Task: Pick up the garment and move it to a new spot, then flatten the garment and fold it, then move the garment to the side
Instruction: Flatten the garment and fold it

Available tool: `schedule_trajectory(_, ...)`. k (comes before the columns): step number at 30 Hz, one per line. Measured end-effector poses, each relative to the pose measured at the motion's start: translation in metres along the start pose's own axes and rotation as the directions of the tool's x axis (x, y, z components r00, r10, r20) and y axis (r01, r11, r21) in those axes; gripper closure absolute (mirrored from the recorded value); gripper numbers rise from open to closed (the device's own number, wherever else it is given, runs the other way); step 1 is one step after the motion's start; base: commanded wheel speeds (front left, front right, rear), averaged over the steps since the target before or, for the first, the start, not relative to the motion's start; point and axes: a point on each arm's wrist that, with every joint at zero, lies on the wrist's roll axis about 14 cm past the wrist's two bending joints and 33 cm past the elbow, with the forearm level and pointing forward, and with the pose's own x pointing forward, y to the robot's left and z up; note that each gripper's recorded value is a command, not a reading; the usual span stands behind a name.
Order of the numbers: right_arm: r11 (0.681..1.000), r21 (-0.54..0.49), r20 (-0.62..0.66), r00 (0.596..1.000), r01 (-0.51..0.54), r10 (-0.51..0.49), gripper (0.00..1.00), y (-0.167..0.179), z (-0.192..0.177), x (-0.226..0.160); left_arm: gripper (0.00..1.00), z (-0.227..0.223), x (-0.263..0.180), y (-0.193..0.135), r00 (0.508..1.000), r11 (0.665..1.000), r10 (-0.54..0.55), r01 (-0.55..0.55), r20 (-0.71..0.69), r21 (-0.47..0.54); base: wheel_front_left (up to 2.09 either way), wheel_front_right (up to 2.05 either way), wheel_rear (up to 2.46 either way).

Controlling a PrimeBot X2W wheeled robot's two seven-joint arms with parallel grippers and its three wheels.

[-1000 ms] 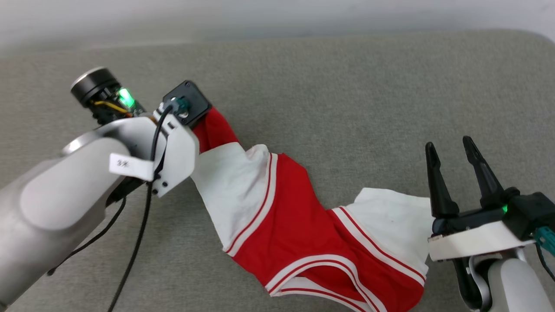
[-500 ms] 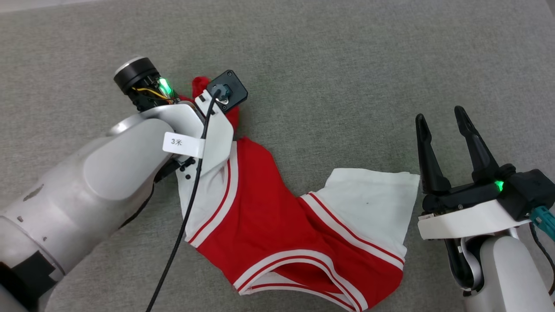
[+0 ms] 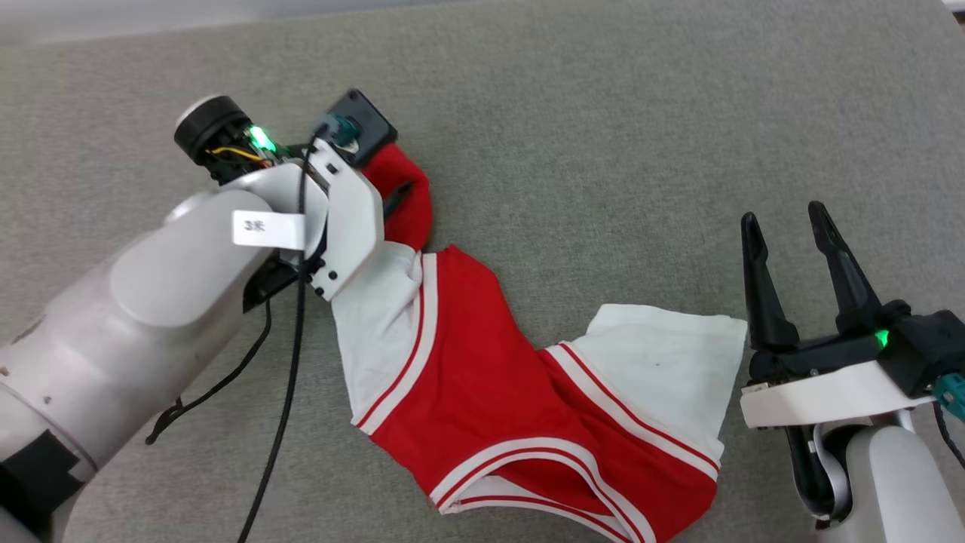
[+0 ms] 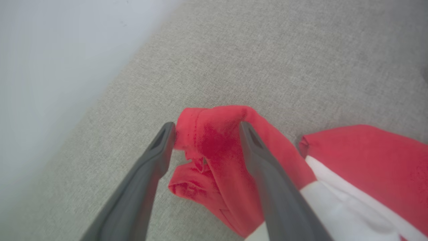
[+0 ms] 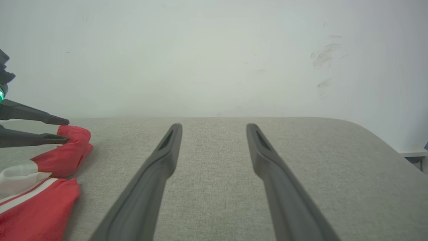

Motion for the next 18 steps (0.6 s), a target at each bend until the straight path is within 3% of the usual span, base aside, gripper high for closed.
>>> schedule_trajectory(7,1.0,0.023,0.011,1.0,-0.018,0.018,0.0,0.009,0.006,-0.01,0.0,0.022,-0.049,0.022,0.995,0.99,0.075,-0.067,0.063,-0.123,0.0,0.0,0.0)
schedule_trajectory(18,0.996,0.04,0.065,0.994,-0.085,0.082,0.0,0.033,0.027,-0.017,0.0,0.005,-0.121,-0.049,0.983,0.979,-0.12,0.094,-0.136,-0.183,0.0,0.0,0.0)
